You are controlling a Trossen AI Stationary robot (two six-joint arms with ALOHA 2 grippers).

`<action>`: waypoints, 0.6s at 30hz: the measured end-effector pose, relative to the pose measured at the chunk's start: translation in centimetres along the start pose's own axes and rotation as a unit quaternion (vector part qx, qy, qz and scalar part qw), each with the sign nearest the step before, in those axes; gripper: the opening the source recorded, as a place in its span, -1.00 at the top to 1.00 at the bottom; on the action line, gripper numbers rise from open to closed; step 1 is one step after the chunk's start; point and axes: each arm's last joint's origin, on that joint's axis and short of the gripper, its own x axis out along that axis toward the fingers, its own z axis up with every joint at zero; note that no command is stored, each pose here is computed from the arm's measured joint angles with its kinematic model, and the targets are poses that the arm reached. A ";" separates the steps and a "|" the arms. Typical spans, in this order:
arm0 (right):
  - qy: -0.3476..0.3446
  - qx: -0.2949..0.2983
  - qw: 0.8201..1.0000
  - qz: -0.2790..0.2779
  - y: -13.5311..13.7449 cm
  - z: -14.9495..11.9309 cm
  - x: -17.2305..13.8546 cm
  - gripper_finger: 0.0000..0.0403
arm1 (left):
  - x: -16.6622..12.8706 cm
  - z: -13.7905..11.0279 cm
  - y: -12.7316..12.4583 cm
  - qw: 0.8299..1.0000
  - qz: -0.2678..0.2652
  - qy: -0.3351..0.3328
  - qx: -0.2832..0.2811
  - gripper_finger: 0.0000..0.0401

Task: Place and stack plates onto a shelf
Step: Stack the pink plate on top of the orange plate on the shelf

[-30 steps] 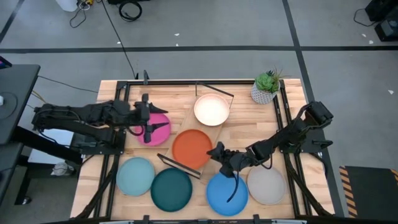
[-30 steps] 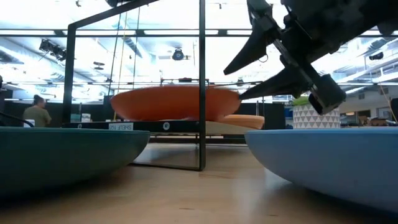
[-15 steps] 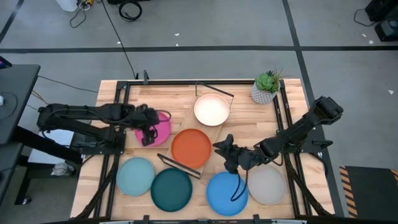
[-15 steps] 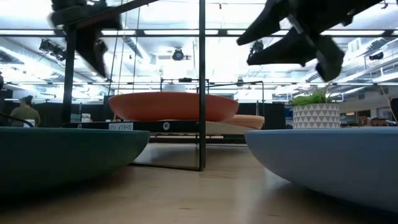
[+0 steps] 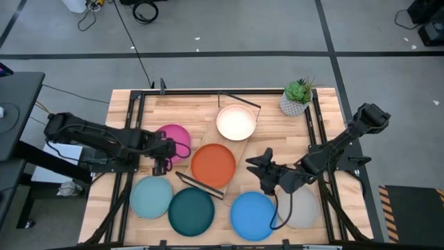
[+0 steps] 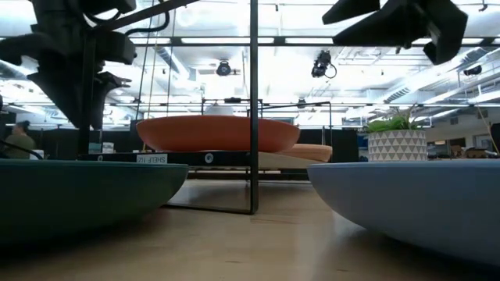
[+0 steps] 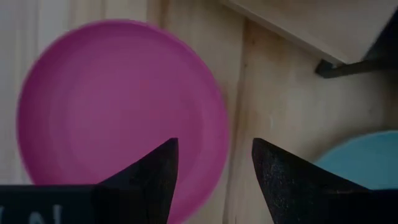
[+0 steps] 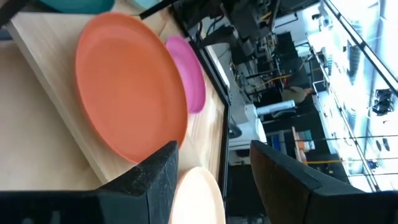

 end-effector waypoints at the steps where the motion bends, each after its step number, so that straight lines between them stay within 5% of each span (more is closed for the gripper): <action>1: -0.002 0.003 1.000 0.001 0.0 0.1 -0.1 -0.02 | 0.0 -0.1 -0.2 1.000 -0.001 0.001 0.005 -0.06; 11: -0.001 0.014 1.000 0.011 0.7 0.1 0.0 -0.02 | 0.1 0.5 -0.3 0.996 0.056 -0.052 -0.035 -0.06; 18: -0.012 0.014 1.000 0.020 0.9 0.3 -0.2 -0.02 | 0.3 0.5 3.0 0.989 0.090 -0.049 -0.105 0.09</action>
